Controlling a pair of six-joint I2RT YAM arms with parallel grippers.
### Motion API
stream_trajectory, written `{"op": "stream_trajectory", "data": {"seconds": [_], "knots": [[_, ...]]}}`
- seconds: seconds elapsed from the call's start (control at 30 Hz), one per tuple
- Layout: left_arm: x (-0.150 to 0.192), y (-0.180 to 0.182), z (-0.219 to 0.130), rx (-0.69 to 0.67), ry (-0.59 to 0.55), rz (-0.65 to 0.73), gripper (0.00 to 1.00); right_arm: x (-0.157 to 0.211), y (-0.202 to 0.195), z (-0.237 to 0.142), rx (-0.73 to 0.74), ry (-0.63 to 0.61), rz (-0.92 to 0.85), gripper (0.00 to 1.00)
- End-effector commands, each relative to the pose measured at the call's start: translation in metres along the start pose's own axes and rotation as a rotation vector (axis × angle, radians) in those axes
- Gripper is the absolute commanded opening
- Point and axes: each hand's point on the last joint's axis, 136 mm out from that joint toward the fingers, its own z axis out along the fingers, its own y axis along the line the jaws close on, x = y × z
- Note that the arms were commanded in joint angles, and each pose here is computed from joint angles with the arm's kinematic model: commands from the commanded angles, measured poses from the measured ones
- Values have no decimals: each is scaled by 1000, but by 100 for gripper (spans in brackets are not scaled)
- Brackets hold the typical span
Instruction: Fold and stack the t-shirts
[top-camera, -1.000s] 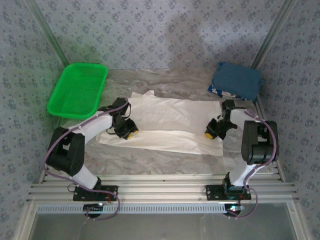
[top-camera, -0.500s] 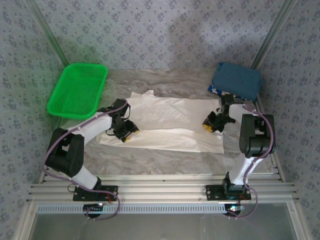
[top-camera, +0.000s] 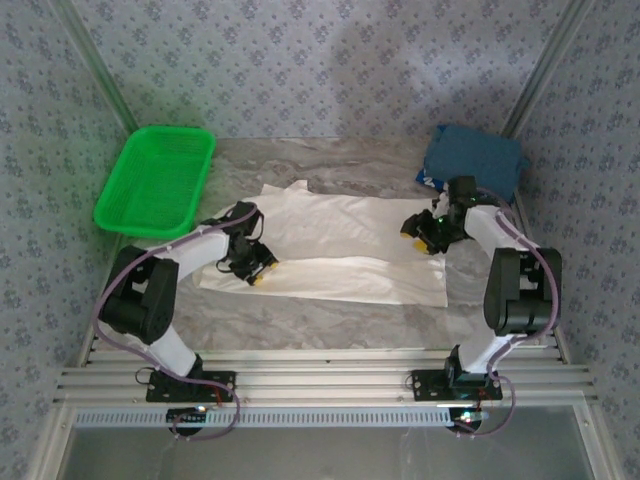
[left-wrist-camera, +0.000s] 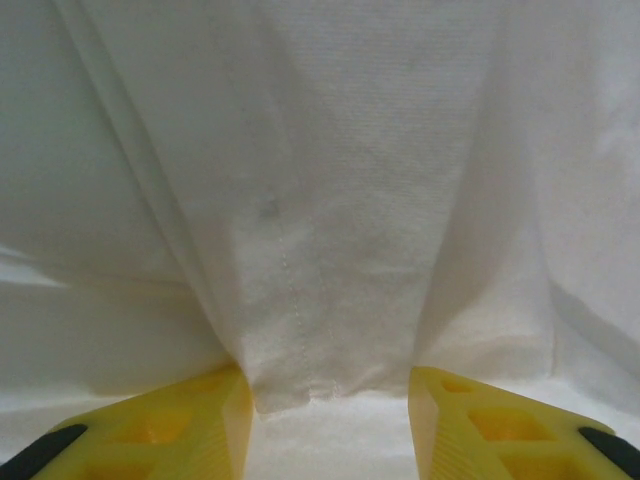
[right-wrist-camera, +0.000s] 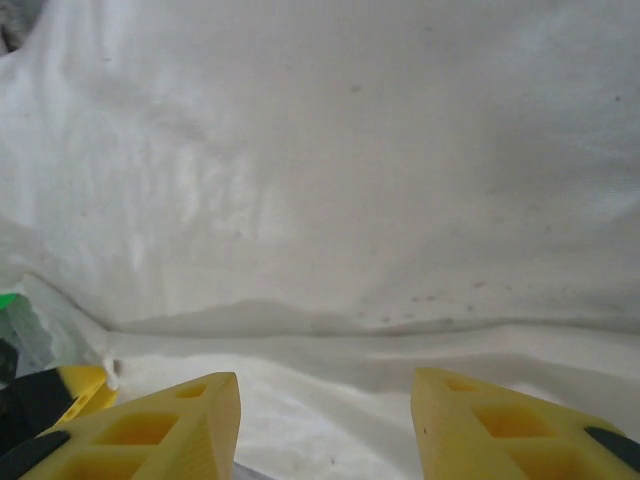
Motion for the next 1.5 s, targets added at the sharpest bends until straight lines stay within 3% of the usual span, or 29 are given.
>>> {"op": "stream_trajectory", "data": {"seconds": [0.0, 0.13, 0.33, 0.4, 0.73, 0.93, 1.03, 1.47], "knots": [[-5, -7, -2, 11, -12, -22, 42, 7, 10, -17, -17, 13, -36, 52], [-8, -11, -2, 6, -17, -16, 32, 4, 21, -28, -42, -8, -53, 53], [-13, -16, -5, 10, -31, 1, 4, 3, 40, -47, -91, -46, -92, 59], [-15, -18, -7, 13, -36, 9, 1, 5, 44, -53, -102, -51, -98, 59], [-37, -40, -23, 42, -89, 75, 0, 12, 44, -58, -108, -50, -101, 62], [-59, -73, -25, 31, -106, 185, 0, 12, 49, -61, -142, -72, -128, 75], [-68, -87, -22, 28, -107, 237, 0, 14, 51, -63, -160, -88, -144, 88], [-76, -117, 11, -37, 7, 477, 0, 34, 43, -56, -174, -48, -146, 100]]}}
